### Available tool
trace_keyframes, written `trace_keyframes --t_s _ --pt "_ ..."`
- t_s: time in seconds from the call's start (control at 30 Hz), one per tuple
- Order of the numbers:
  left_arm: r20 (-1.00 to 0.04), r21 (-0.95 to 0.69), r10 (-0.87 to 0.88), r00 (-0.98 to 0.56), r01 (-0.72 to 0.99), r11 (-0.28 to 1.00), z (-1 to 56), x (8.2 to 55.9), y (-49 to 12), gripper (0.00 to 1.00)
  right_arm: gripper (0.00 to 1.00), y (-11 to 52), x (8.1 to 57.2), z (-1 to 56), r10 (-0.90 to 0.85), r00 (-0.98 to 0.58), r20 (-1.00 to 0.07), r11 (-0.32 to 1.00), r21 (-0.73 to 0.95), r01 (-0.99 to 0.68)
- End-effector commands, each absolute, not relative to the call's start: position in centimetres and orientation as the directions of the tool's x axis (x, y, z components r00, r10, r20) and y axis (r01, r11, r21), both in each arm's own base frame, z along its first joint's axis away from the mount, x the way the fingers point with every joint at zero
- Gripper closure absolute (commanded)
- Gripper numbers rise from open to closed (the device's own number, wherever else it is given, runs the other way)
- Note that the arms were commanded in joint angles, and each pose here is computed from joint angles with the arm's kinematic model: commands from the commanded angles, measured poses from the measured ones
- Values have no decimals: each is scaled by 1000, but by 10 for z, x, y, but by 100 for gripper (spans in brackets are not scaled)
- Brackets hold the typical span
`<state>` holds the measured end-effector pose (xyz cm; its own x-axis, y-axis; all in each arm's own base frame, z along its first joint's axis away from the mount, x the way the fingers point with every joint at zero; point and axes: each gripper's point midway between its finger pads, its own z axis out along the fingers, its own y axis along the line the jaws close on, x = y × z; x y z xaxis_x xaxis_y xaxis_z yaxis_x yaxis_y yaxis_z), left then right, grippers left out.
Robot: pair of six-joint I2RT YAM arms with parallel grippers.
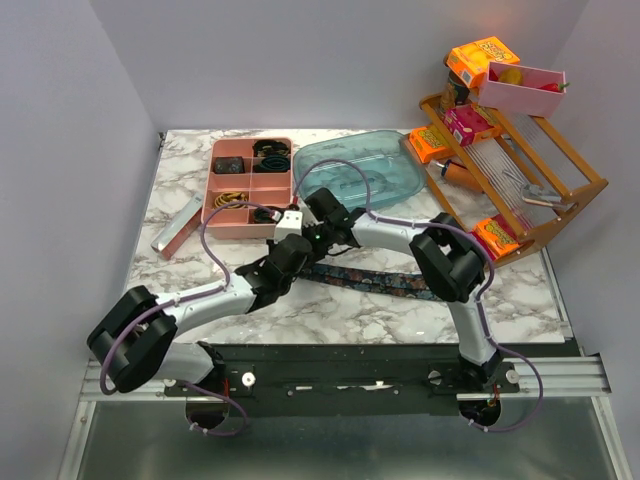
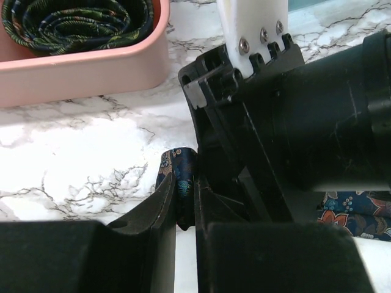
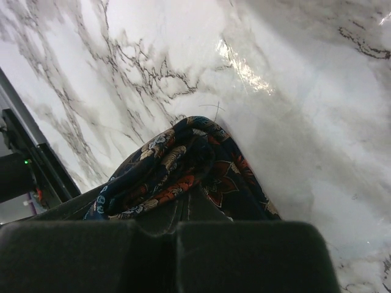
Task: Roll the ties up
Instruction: Roll the tie at the center of the board.
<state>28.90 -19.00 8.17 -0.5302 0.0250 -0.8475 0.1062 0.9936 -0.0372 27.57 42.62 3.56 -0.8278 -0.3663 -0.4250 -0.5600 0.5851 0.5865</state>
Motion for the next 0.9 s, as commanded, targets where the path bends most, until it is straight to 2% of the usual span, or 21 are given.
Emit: trace_keyframes --t_s 0.0,0.23,0.43,0.67,0.77,0.87 --pt "-840 23 69 -538 92 995 79 288 -189 100 99 437 279 49 -347 -818 -459 498 649 -575" --pt "-813 92 133 -567 101 991 61 283 -195 100 99 414 280 58 -337 -804 -490 534 604 -592" --pt "-807 87 132 -575 105 991 55 281 -201 100 99 382 281 51 -374 -803 -465 649 487 -584" --pt "-794 72 135 -593 128 989 47 280 -211 100 99 343 289 57 -364 -788 -497 761 328 -559" --pt "-787 68 139 -601 140 988 43 279 -215 94 99 333 290 51 -368 -796 -481 791 288 -540" --pt "-787 52 121 -605 131 990 39 278 -216 79 99 327 292 47 -368 -800 -474 802 273 -531"
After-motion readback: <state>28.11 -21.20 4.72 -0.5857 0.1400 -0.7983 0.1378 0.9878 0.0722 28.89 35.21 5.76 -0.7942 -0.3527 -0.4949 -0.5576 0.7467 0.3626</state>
